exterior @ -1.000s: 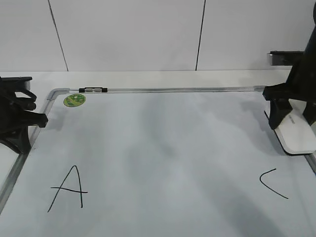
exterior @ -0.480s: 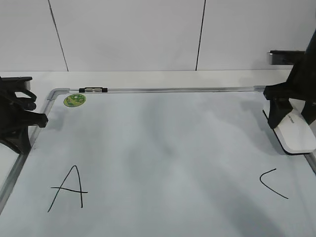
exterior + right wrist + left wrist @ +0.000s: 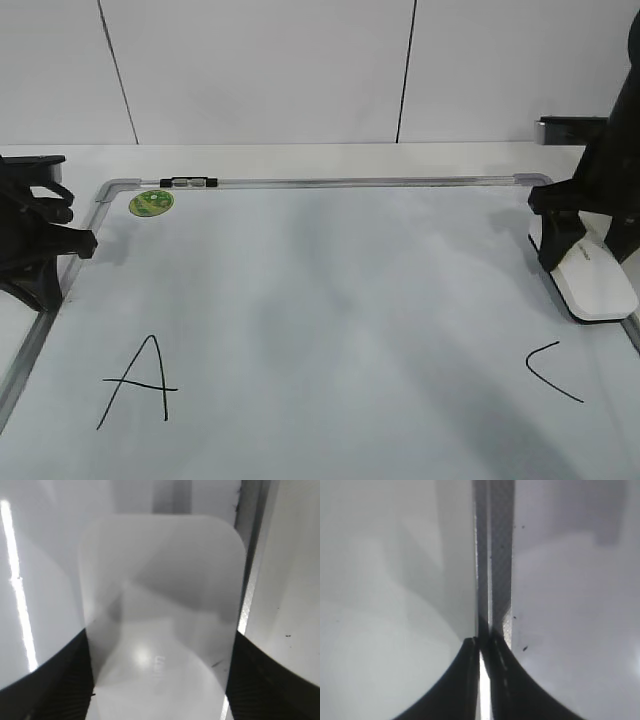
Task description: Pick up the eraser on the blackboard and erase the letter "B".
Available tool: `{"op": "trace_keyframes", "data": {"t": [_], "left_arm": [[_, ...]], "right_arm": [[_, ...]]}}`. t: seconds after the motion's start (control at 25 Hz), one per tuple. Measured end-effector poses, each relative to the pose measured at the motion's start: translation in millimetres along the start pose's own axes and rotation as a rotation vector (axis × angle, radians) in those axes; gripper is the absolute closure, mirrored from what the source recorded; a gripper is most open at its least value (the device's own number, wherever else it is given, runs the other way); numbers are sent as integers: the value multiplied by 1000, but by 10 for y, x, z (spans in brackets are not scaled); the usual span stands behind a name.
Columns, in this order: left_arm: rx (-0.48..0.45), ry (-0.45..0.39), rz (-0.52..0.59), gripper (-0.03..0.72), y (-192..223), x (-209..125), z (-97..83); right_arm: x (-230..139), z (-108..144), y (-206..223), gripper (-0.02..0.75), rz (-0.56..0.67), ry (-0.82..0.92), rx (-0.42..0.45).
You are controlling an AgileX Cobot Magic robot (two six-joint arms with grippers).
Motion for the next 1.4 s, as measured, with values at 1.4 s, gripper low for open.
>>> {"op": "trace_keyframes", "data": {"t": [1.4], "left_arm": [[0,0,0,657,0,0,0]], "right_arm": [[37,5,168,139,27,6,8]]}}
Point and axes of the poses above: a point on each arm's last joint axis where the gripper is mounted, y pointing out along that axis toward the gripper, z along the wrist's bending axis when the last joint is at zero, x = y × z, the point moved 4 cm from there along y, pointing out along that axis toward the gripper, and after that the axes turned 6 degrees about y, right-handed, at the moved point
